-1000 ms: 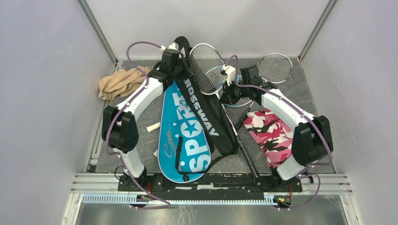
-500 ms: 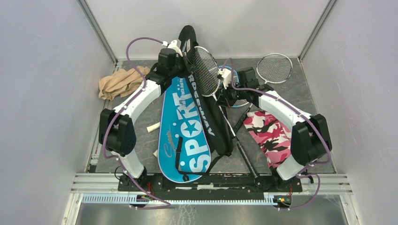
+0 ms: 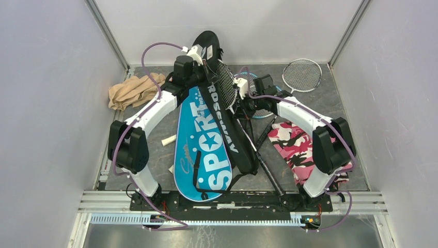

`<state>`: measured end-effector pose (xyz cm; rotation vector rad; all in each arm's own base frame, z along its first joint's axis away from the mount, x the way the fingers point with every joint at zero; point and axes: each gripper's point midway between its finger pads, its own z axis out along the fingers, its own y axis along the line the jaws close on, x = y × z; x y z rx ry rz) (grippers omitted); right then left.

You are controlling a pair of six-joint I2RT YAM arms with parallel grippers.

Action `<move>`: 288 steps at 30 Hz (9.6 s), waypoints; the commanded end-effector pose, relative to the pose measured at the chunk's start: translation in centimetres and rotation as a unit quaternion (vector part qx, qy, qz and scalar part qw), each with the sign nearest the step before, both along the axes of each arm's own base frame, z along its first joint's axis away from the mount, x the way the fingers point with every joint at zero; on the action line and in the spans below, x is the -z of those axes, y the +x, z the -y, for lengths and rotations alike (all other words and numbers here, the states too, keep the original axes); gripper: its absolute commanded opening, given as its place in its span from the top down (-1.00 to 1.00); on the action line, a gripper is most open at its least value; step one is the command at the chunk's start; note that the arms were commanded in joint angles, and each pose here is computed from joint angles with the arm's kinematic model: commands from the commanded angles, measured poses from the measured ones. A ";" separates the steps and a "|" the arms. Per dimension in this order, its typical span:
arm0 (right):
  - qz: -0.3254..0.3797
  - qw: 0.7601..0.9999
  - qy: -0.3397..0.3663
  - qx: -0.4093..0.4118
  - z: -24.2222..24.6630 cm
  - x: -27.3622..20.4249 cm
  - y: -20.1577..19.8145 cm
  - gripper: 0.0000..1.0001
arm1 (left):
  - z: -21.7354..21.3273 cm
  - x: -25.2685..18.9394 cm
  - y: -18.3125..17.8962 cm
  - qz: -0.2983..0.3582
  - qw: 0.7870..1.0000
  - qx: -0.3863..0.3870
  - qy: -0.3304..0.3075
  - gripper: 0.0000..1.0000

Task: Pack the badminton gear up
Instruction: Place the racket in the racket bag, then pick up the racket from the center of the board.

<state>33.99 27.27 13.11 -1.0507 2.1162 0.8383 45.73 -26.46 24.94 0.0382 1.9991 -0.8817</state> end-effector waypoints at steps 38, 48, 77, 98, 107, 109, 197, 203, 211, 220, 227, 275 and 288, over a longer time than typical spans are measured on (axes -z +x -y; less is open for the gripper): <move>-0.101 0.993 0.066 -0.020 -2.3 -2.5 2.3 0.31 | 1.9 -0.8 -3.1 0.002 0.996 0.053 -0.078 0.96; -0.060 0.998 0.010 -0.021 2.8 -2.3 -0.5 -0.42 | 1.8 -1.7 -0.7 0.001 0.995 0.036 -0.091 0.96; -0.098 0.984 -0.083 -0.126 8.2 6.3 -12.7 -0.38 | 2.6 -1.6 -0.2 0.000 0.994 0.053 -0.101 0.96; -0.078 0.984 -0.079 -0.142 6.7 4.8 -13.5 0.63 | 2.7 -1.1 -1.1 -0.006 0.993 0.065 -0.103 0.96; -0.074 0.985 -0.082 -0.132 5.7 2.6 -12.1 0.87 | 3.9 -1.0 -2.3 -0.007 0.990 0.087 -0.109 0.96; -0.074 0.985 -0.081 -0.130 5.4 2.3 -11.7 0.89 | 4.4 -1.0 -2.7 -0.010 0.989 0.097 -0.113 0.96; 0.135 0.988 -0.068 0.042 4.3 -7.9 -2.5 -0.42 | 3.1 -4.9 0.4 -0.100 0.965 0.032 -0.240 0.96; 0.197 0.969 -0.099 0.111 7.4 -10.6 -0.3 -0.49 | 3.0 -7.6 -0.7 -0.065 0.968 0.079 -0.229 0.96; 0.194 0.927 -0.129 0.294 17.1 -9.7 5.3 -0.53 | 1.7 -10.7 -2.6 -0.040 0.977 0.086 -0.189 0.96; 0.104 0.903 -0.121 0.400 22.9 -3.9 11.8 -0.47 | 1.1 -12.9 -5.1 -0.038 0.973 0.095 -0.207 0.96; 0.047 0.876 -0.103 0.469 25.6 1.0 15.4 -0.44 | 1.1 -12.6 -5.7 -0.044 0.971 0.098 -0.212 0.96; -0.062 0.815 -0.116 0.565 33.0 11.9 16.0 0.44 | 1.1 -12.8 -6.5 -0.037 0.967 0.109 -0.229 0.96; -0.076 0.809 -0.004 0.583 33.3 8.0 18.1 0.99 | 1.0 -12.8 -6.3 -0.027 0.970 0.104 -0.219 0.96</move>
